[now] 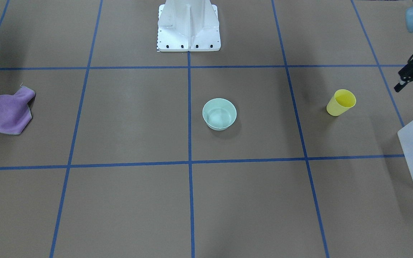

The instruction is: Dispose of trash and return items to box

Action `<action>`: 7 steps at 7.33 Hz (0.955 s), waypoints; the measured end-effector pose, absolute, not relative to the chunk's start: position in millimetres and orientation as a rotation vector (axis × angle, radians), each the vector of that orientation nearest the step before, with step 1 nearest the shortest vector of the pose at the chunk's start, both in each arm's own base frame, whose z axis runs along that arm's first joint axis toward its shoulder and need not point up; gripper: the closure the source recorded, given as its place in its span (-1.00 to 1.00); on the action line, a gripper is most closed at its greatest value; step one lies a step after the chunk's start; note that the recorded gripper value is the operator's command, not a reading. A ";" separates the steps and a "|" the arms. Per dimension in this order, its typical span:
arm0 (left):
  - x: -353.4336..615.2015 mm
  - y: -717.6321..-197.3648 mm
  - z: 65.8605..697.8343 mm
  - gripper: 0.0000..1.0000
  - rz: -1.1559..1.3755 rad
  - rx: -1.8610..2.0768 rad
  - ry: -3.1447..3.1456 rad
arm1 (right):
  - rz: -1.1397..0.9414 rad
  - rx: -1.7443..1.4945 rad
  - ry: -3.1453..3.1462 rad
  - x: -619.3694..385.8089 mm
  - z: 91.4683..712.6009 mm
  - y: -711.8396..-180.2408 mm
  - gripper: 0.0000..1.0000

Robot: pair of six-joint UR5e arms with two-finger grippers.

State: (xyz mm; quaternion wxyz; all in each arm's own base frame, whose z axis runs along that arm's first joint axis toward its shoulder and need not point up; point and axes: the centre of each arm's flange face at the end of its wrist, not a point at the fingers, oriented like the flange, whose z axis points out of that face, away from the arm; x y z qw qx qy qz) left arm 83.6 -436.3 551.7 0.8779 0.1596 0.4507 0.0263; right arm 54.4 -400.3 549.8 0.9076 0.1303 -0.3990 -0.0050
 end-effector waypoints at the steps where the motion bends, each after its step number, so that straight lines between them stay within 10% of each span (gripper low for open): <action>1: 114.3 -431.5 552.9 -0.94 0.044 0.303 0.929 | -0.009 0.269 -0.824 54.3 549.7 -400.3 -1.00; 5: 166.2 -416.8 560.4 -0.66 0.093 0.248 0.915 | -0.006 0.268 -0.817 54.7 551.5 -400.6 -1.00; 7: 183.2 -412.2 567.1 0.17 0.120 0.234 0.904 | -0.005 0.267 -0.814 54.9 552.2 -400.7 -1.00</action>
